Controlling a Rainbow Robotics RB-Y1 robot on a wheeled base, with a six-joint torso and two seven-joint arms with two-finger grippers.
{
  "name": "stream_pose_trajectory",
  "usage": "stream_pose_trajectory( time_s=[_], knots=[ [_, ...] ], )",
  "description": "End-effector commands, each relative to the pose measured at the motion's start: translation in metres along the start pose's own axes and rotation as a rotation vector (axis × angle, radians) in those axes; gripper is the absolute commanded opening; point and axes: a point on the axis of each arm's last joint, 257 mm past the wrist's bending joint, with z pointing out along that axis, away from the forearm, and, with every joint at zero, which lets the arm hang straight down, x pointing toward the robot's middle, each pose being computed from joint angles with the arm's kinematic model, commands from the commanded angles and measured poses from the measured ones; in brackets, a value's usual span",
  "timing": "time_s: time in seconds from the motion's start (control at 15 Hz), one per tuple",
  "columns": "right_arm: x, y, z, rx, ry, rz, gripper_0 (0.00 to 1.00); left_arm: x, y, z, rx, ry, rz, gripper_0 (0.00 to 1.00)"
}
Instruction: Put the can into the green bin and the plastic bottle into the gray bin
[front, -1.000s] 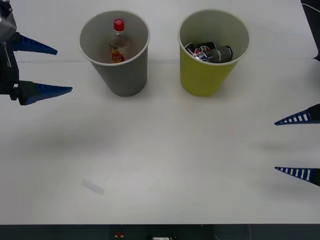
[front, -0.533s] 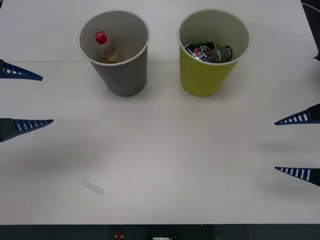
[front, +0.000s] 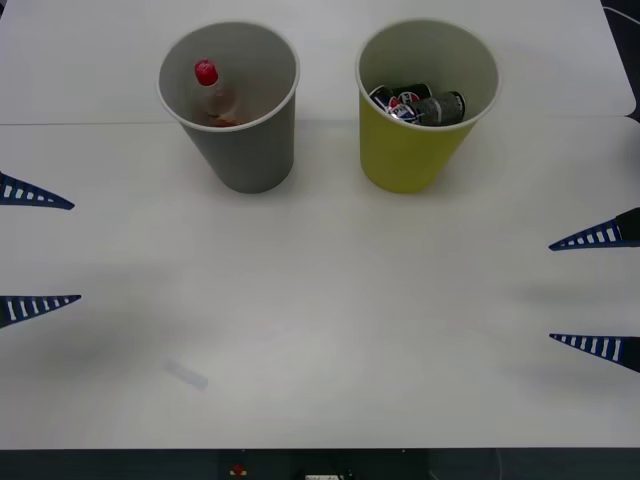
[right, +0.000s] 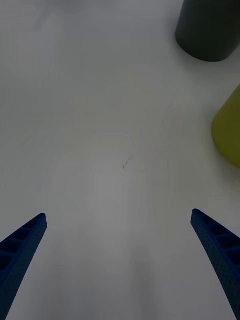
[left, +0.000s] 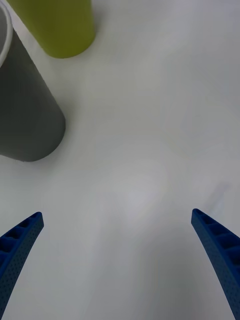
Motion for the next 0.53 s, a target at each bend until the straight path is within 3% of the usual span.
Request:
stream_pose_trajectory(
  time_s=[0.07, 0.53],
  knots=[
    [0.0, 0.0, 0.0, 0.0, 0.0, 0.0, 1.0, 0.008, -0.009, 0.001, 0.016, 0.013, 0.03, 1.0],
    [0.0, 0.0, 0.0, 0.0, 0.0, 0.0, 1.0, 0.016, -0.023, 0.0, 0.04, 0.015, 0.016, 1.0]
  ],
)
